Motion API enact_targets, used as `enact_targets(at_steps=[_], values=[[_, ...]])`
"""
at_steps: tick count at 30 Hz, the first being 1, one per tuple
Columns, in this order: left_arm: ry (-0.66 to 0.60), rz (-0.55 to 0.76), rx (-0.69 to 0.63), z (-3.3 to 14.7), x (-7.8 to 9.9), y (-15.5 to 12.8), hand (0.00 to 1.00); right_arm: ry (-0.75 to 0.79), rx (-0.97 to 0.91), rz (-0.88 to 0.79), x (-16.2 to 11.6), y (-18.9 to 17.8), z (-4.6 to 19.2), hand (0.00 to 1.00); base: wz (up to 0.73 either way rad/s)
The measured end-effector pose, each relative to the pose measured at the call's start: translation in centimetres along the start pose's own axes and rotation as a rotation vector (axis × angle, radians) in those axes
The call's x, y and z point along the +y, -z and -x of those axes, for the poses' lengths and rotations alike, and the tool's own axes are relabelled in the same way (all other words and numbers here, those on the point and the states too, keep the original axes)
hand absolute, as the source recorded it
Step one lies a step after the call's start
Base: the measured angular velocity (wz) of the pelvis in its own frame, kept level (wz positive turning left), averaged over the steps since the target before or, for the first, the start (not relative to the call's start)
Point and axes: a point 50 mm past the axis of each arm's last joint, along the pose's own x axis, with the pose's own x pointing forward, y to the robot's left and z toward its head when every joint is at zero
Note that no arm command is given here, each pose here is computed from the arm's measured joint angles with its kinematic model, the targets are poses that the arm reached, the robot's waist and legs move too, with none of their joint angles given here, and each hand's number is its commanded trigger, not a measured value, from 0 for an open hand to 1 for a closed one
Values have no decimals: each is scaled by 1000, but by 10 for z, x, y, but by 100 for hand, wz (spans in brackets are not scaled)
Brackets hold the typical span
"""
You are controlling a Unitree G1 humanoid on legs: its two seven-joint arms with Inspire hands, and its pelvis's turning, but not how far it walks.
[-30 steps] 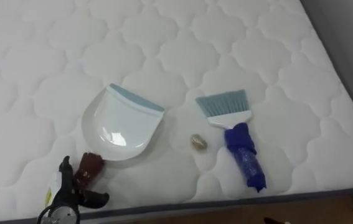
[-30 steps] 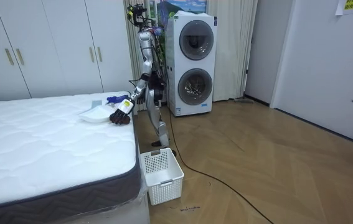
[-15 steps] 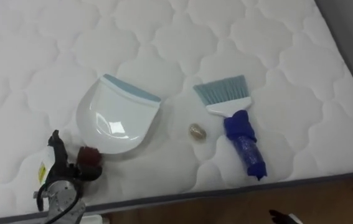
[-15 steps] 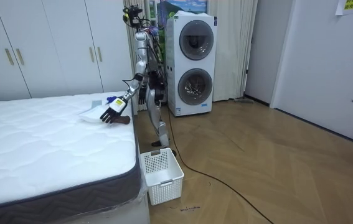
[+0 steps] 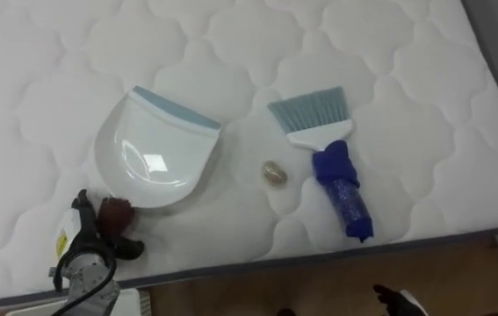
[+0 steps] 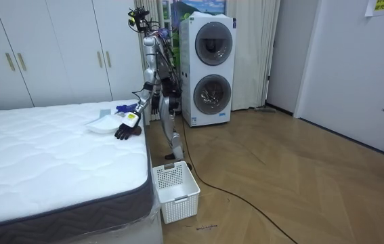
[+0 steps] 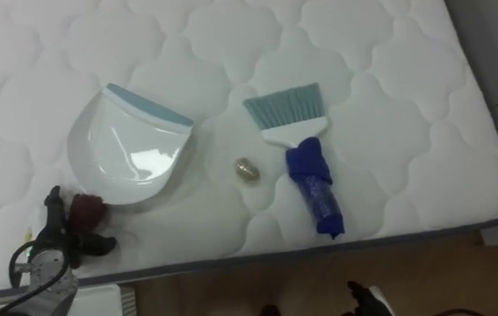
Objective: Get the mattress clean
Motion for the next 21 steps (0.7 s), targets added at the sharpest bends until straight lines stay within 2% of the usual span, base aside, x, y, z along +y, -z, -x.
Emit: enact_targets(at_steps=[1, 2, 3, 4, 5, 8, 13, 21], values=[[3, -1, 2, 0, 0, 0, 0, 1, -1, -4, 0, -1, 0, 0, -12], [10, -5, 7, 0, 1, 2, 32, 2, -4, -4, -1, -3, -1, 0, -18], [15, -10, 15, 0, 1, 3, 56, 6, -7, -4, -2, -6, -1, 0, -17], [17, -11, 17, -1, 1, 3, 69, 7, -7, -3, -2, -6, -1, 0, -7], [23, -10, 24, -1, 1, 4, 100, 7, -7, -1, -2, -7, -2, 0, 0], [29, -10, 32, -1, 1, 3, 100, 4, 9, -19, -1, -5, -1, 0, 0], [-16, -21, 27, -9, 18, 2, 100, 4, 21, -31, -1, -5, -2, 0, -8], [-57, -9, 48, -10, 23, 4, 100, -6, 39, -54, 1, -3, -2, 0, -1]])
